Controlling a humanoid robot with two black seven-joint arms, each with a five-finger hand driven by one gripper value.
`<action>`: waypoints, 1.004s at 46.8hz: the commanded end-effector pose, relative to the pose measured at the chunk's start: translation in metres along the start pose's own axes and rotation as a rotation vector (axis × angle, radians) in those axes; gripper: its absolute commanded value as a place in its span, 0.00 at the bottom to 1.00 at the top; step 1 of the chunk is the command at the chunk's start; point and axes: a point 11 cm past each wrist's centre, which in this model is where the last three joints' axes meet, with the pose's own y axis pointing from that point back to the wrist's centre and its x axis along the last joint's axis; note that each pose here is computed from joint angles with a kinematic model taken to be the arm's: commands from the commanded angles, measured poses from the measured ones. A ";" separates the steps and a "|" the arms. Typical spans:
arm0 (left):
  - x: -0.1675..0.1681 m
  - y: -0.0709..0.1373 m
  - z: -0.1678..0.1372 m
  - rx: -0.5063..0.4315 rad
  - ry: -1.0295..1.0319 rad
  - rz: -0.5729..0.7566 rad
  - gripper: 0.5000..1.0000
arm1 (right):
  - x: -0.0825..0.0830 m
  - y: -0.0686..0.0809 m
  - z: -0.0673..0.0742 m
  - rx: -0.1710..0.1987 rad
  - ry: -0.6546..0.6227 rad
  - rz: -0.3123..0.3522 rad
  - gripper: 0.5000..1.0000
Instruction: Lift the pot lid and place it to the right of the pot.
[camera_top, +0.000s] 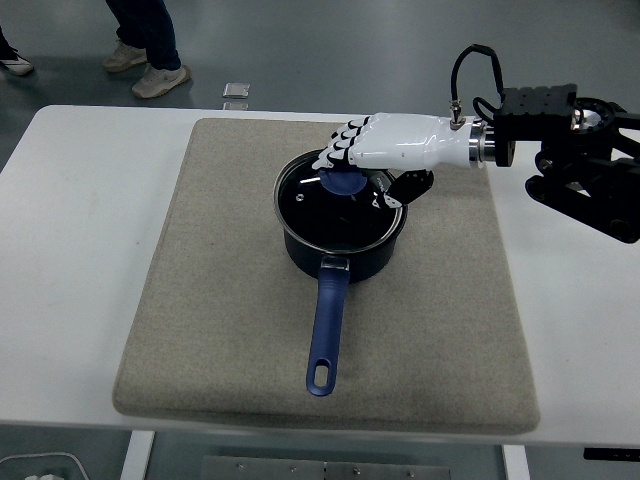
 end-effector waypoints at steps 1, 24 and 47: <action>0.000 0.000 0.001 -0.001 0.001 0.000 1.00 | 0.001 0.000 0.000 0.001 -0.007 -0.015 0.69; 0.000 0.000 0.000 0.001 0.000 0.000 1.00 | 0.004 0.000 0.000 0.001 -0.006 -0.040 0.00; 0.000 0.000 0.001 -0.001 -0.001 0.000 1.00 | 0.006 0.000 0.000 0.000 -0.003 -0.061 0.00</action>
